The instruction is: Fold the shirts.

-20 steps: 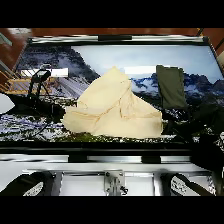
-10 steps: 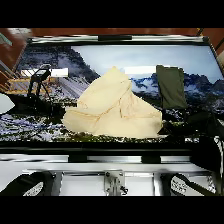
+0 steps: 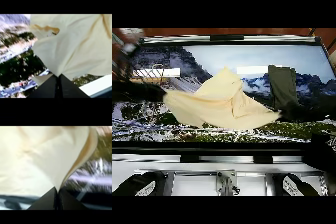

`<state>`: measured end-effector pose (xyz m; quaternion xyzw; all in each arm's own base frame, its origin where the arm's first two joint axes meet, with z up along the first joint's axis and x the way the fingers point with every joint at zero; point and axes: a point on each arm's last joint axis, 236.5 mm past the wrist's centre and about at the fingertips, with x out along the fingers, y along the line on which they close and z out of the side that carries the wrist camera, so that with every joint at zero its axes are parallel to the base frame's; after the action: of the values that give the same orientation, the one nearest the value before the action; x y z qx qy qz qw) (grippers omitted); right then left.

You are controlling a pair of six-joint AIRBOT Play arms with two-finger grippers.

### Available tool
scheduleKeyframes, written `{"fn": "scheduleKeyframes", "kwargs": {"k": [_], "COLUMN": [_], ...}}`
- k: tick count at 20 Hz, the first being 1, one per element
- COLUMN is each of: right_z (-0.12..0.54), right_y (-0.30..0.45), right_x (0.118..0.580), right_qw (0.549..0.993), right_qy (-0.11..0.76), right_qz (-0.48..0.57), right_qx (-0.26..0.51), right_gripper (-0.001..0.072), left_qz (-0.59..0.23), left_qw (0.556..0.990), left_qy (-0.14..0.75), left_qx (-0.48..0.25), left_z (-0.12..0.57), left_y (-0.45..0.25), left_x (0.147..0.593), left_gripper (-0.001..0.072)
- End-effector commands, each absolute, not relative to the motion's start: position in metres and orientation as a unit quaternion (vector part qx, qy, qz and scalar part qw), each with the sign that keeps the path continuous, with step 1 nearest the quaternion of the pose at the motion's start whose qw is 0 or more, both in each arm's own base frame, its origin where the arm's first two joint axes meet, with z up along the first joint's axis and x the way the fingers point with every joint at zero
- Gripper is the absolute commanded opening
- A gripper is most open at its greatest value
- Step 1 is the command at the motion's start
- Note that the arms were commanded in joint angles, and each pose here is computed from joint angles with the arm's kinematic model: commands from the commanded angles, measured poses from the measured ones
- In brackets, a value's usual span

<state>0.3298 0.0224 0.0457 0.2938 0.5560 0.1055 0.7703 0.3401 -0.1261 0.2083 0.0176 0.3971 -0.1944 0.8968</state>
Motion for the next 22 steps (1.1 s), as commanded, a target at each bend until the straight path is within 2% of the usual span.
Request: {"fn": "scheduleKeyframes", "kwargs": {"k": [1,2,3,5,7,9,12,15,17,19,22], "right_z": [0.276,0.367,0.445,0.566,0.621,0.629,0.598,0.551,0.501,0.441,0.345], "right_y": [0.023,0.020,0.019,0.028,0.044,0.054,0.048,0.029,0.020,0.012,-0.007], "right_x": [0.357,0.345,0.321,0.246,0.183,0.154,0.157,0.178,0.199,0.220,0.262], "right_qw": [0.933,0.971,0.990,0.988,0.970,0.966,0.982,0.997,0.999,0.986,0.934], "right_qy": [0.289,0.166,0.055,-0.133,-0.231,-0.248,-0.180,-0.075,0.034,0.166,0.351], "right_qz": [0.151,0.132,0.111,0.079,0.073,0.074,0.051,0.016,0.013,0.021,0.039], "right_qx": [0.154,0.108,0.069,0.013,-0.008,-0.004,-0.008,-0.011,-0.009,0.003,0.048], "right_gripper": [0.0065,0.0065,0.0065,0.0066,0.0065,0.0066,0.0066,0.0066,0.0066,0.0066,0.0066], "left_qz": [-0.174,-0.173,-0.175,-0.182,-0.174,-0.163,-0.137,-0.109,-0.099,-0.094,-0.086], "left_qw": [0.961,0.976,0.983,0.977,0.961,0.954,0.962,0.974,0.986,0.994,0.988], "left_qy": [0.216,0.132,0.053,-0.110,-0.215,-0.250,-0.235,-0.199,-0.135,-0.035,0.115], "left_qx": [0.013,0.009,0.005,-0.011,-0.023,-0.021,-0.006,0.010,0.023,0.037,0.057], "left_z": [0.367,0.432,0.489,0.589,0.636,0.642,0.619,0.596,0.566,0.513,0.413], "left_y": [-0.104,-0.100,-0.096,-0.086,-0.071,-0.058,-0.044,-0.033,-0.032,-0.034,-0.039], "left_x": [0.339,0.322,0.298,0.228,0.168,0.129,0.112,0.117,0.141,0.178,0.237], "left_gripper": [0.0027,0.0027,0.0027,0.0028,0.0027,0.0027,0.0027,0.0027,0.0027,0.0027,0.0027]}}
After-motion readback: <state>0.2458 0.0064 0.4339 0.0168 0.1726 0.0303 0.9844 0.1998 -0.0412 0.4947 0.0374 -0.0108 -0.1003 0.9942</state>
